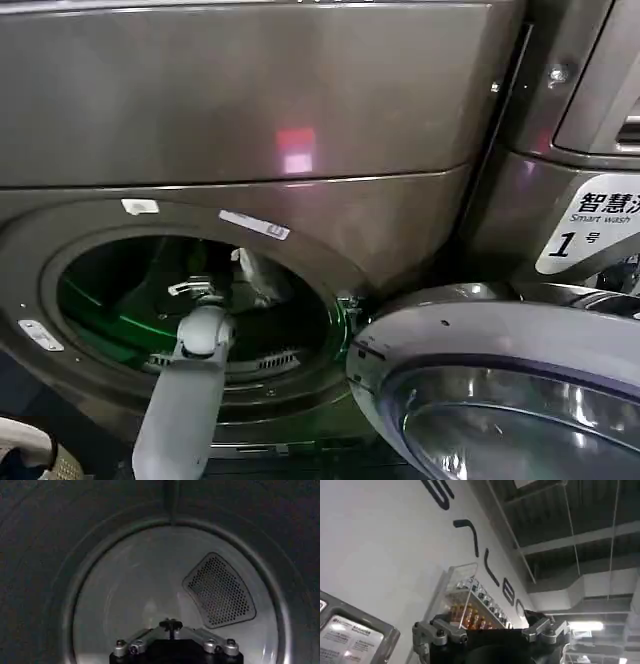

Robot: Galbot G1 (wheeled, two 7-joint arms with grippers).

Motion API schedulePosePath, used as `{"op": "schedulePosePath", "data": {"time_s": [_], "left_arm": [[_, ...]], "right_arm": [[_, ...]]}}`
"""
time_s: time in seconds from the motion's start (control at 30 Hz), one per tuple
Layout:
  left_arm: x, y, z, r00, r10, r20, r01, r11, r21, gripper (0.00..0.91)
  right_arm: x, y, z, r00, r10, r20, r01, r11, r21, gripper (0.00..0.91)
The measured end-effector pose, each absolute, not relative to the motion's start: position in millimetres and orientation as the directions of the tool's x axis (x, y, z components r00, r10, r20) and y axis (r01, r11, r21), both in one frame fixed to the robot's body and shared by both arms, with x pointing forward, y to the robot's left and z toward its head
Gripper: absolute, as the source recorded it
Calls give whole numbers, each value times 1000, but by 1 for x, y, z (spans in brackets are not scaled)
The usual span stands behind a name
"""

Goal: Grasp the clothes from the dryer.

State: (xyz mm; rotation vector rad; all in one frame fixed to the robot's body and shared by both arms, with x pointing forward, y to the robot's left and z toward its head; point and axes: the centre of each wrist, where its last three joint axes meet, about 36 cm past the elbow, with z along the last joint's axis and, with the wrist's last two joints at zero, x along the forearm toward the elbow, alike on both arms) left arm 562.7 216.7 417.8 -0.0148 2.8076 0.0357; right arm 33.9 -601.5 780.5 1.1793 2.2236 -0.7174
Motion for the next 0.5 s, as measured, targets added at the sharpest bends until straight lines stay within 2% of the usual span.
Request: {"op": "schedulePosePath", "data": {"time_s": [0.5], "left_arm": [[566, 220, 422, -948, 7, -319, -5, 999, 36, 0]], "right_arm": [[31, -602, 781, -489, 583, -649, 851, 482, -209, 907]]}}
